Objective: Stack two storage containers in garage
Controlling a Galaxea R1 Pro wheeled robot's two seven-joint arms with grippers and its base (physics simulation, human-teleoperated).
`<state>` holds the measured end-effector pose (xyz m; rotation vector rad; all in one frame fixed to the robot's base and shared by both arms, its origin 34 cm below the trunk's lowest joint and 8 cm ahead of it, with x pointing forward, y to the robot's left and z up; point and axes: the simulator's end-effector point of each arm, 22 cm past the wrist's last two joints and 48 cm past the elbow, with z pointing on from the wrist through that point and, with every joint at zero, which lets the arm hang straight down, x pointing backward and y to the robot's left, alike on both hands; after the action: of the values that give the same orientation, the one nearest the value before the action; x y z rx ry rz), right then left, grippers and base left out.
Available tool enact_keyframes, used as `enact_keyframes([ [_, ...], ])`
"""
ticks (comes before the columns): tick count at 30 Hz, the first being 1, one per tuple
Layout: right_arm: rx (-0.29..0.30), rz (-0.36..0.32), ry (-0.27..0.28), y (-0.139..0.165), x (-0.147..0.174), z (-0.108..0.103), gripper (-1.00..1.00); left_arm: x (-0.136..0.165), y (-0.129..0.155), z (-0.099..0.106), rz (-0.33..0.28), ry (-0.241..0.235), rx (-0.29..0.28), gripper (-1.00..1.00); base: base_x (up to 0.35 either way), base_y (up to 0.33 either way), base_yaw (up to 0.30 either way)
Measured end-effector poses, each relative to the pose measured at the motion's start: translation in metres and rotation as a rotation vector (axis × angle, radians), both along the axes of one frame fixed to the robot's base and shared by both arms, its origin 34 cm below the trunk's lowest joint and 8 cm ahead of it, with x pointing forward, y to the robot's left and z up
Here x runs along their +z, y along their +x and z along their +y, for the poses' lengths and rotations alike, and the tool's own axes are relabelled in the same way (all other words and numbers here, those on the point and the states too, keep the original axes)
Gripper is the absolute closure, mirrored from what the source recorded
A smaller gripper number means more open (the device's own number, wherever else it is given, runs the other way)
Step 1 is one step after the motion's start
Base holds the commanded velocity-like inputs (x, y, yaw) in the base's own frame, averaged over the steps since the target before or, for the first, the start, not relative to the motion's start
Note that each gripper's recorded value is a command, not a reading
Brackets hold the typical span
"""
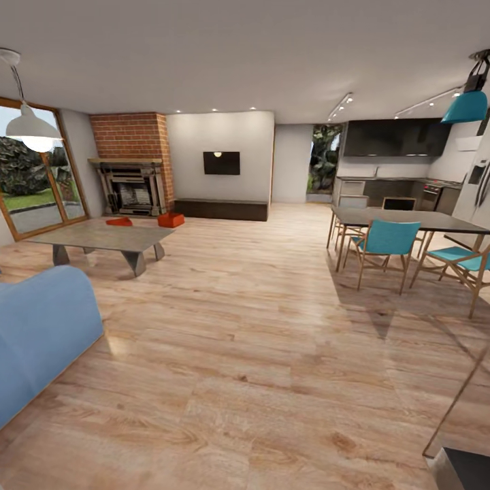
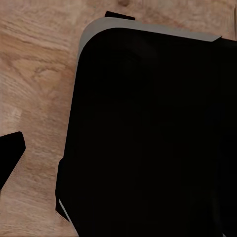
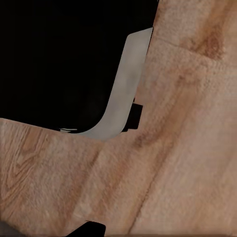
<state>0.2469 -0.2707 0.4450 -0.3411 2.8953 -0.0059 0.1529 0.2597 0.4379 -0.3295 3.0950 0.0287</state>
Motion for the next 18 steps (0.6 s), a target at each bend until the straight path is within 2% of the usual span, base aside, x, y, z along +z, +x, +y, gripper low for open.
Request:
enact_keyframes([
  [18, 0.000, 0.000, 0.000, 0.0000, 0.0000, -0.0001, -1.00, 0.0000, 0.0000, -0.0001, -0.001, 0.000, 0.000, -1.00, 0.322, 0.000, 0.000],
])
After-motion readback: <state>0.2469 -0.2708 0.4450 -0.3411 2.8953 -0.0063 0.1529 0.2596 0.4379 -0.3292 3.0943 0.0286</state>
